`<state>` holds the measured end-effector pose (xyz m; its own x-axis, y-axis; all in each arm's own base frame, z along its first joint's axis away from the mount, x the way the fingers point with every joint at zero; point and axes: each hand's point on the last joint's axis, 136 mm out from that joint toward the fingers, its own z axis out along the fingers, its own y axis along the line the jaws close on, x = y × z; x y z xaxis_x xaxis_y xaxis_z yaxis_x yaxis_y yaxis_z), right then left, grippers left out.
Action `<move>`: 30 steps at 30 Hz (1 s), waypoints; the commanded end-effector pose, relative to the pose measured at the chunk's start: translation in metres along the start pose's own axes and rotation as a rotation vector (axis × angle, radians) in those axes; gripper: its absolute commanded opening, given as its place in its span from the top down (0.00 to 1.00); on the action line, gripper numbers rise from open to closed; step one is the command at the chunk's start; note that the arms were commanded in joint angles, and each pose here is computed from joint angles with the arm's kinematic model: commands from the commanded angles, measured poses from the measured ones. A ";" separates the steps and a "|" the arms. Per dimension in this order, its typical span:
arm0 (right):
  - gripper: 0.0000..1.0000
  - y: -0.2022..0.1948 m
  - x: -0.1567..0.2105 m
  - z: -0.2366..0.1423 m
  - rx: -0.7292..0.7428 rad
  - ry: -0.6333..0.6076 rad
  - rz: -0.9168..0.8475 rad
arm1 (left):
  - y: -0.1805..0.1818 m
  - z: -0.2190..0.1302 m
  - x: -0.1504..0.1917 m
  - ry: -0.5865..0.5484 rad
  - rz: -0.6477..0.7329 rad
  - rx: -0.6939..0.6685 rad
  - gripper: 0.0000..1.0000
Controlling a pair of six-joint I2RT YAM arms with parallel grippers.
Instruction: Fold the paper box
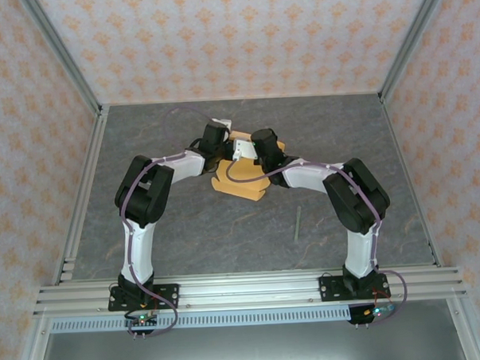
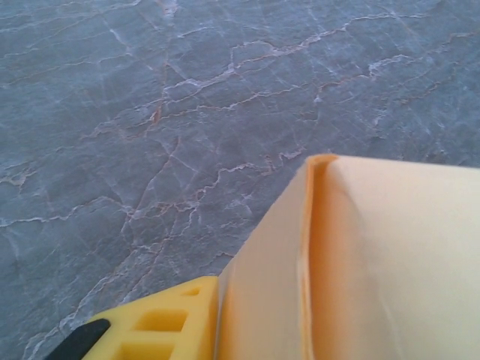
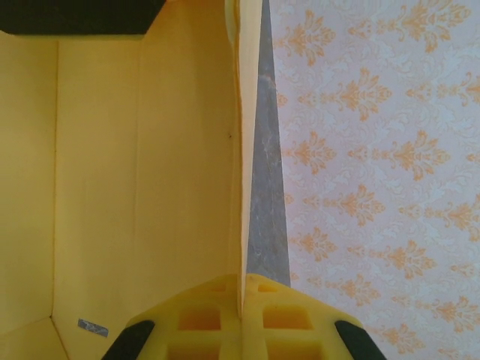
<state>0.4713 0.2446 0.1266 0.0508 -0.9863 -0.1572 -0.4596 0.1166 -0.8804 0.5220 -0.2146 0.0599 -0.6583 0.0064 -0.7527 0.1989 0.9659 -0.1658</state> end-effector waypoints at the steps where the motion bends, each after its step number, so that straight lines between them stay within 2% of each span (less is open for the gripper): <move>1: 1.00 -0.004 -0.013 -0.010 -0.025 -0.039 0.026 | 0.031 -0.007 -0.018 -0.043 -0.071 -0.150 0.79; 9: 1.00 -0.003 -0.019 -0.012 -0.042 -0.050 0.040 | 0.036 -0.003 -0.017 -0.026 -0.105 -0.235 0.80; 17: 1.00 -0.003 -0.017 -0.010 -0.037 -0.031 0.044 | 0.030 -0.002 -0.019 -0.029 -0.092 -0.214 0.80; 30: 1.00 -0.003 -0.014 -0.002 -0.031 0.005 0.038 | 0.021 -0.013 -0.018 -0.059 -0.084 -0.077 0.63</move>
<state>0.4683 0.2546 0.1282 0.0410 -0.9825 -0.1815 -0.4881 0.1388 -0.8617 0.5200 -0.2002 0.0498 -0.6847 -0.0596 -0.7263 0.0858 0.9831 -0.1615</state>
